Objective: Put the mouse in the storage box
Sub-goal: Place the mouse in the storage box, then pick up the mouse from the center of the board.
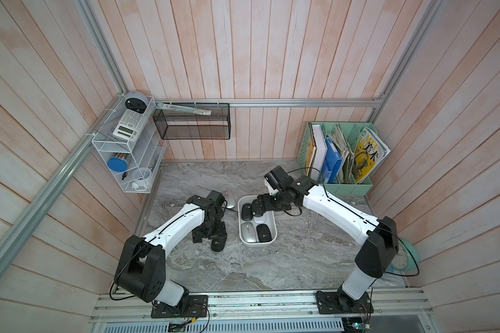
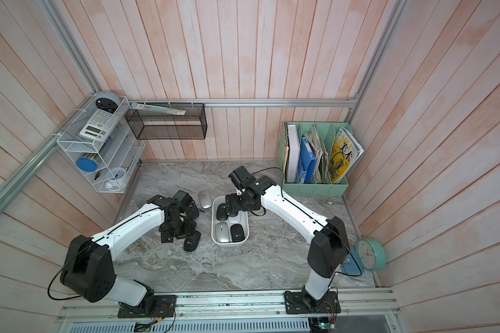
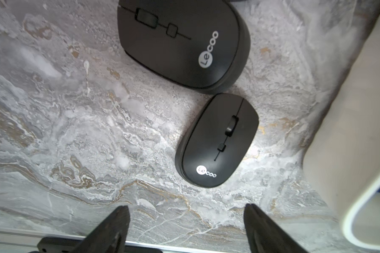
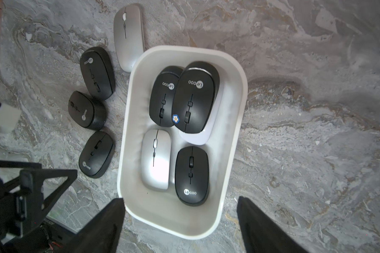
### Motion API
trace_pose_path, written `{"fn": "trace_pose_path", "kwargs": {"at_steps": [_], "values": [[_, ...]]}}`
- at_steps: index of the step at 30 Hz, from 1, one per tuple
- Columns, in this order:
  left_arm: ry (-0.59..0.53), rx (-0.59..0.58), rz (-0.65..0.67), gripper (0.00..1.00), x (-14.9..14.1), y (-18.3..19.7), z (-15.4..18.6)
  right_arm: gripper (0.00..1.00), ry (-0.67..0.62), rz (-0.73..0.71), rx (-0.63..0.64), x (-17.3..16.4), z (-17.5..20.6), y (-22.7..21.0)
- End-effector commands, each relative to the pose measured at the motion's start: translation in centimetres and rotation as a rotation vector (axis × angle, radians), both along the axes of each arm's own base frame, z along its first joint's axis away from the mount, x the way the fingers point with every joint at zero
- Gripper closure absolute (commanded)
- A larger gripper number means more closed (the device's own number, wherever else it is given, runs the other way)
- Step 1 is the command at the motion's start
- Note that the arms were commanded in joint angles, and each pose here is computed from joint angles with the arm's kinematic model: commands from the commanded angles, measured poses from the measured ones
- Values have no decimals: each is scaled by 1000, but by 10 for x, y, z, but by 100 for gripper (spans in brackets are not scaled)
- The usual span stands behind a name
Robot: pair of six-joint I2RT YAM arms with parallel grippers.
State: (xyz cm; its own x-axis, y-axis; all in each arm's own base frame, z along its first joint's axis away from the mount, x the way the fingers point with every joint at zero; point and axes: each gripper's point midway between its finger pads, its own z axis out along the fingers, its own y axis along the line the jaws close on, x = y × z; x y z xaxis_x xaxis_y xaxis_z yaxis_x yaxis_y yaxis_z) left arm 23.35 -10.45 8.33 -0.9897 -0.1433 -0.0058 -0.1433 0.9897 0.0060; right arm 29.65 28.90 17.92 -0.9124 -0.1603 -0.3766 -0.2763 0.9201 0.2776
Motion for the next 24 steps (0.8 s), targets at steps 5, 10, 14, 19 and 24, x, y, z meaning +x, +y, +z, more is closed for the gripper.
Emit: {"fn": "trace_pose_path", "kwargs": {"at_steps": [5,10,14,19,24], "values": [[64,29,-98,11,3,-10,-18,13,18,-42,118,-14,-16,-16],[71,0,-118,11,6,-26,-27,13,29,-47,96,-19,-22,-25],[71,21,-110,11,9,-25,-34,13,41,-44,104,-23,-24,-26],[83,15,-111,11,12,-29,-44,13,56,-33,131,-29,-22,-23],[91,1,-109,12,13,-32,-55,13,87,23,249,-42,-14,-8]]}}
